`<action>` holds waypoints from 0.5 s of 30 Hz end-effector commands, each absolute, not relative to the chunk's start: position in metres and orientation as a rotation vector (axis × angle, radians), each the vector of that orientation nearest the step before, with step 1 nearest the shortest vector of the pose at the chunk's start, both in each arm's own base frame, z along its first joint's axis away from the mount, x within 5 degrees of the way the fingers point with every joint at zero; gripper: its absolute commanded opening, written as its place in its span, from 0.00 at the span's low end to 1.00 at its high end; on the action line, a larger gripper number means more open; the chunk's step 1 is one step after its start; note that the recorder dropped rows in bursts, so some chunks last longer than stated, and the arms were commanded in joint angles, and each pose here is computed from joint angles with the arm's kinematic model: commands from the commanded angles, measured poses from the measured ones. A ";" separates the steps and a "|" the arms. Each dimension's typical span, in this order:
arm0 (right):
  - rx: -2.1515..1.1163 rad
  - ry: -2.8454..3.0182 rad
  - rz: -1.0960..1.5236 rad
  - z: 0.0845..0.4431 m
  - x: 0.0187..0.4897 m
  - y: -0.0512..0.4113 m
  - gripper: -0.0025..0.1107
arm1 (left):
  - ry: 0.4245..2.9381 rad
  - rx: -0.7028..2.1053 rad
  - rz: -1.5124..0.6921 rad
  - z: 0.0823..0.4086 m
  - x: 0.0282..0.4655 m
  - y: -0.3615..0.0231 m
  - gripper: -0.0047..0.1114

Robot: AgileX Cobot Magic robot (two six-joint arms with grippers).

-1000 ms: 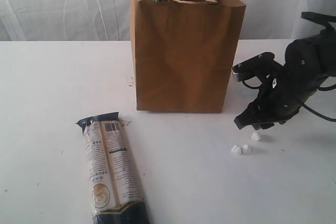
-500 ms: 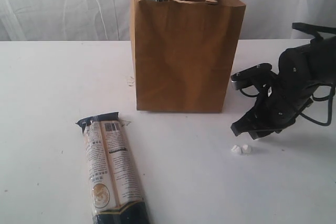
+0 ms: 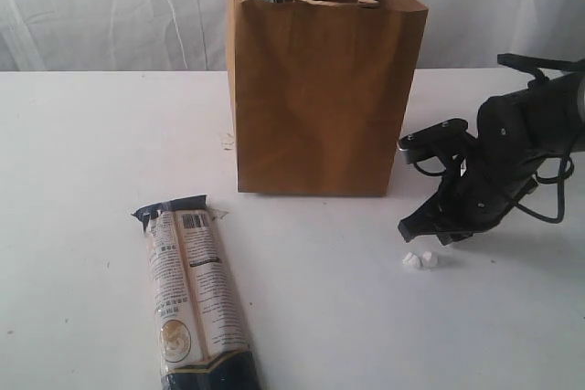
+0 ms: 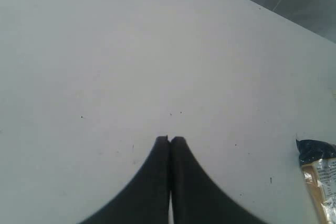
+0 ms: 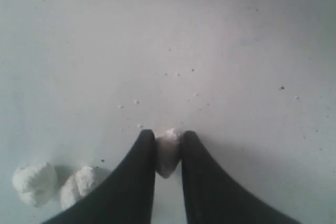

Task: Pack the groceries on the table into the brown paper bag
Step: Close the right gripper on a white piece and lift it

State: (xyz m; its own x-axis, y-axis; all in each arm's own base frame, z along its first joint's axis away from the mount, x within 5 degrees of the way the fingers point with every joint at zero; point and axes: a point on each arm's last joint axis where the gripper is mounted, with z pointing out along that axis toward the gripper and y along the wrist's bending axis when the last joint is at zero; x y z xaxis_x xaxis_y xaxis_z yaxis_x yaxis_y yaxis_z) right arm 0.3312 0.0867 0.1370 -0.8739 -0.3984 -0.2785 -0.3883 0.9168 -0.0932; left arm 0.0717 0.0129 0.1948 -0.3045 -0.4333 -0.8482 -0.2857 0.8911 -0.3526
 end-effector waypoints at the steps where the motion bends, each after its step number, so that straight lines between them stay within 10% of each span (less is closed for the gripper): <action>1: -0.461 2.858 0.003 0.148 0.324 0.087 0.02 | 1.907 -0.540 -0.160 0.194 0.071 0.013 0.04; 15: -0.378 2.862 0.170 0.225 0.285 0.087 0.02 | 1.907 -0.540 -0.160 0.194 0.071 0.013 0.04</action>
State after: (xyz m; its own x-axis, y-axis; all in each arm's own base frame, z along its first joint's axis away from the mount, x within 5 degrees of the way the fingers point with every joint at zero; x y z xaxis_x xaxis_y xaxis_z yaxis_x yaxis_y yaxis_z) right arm 0.2960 0.0871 0.2035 -0.9428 -0.2320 -0.2394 -0.2528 0.9657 0.0599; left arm 0.0717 0.0129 0.1948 -0.3045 -0.4333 -0.8482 -0.2857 0.8911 -0.3526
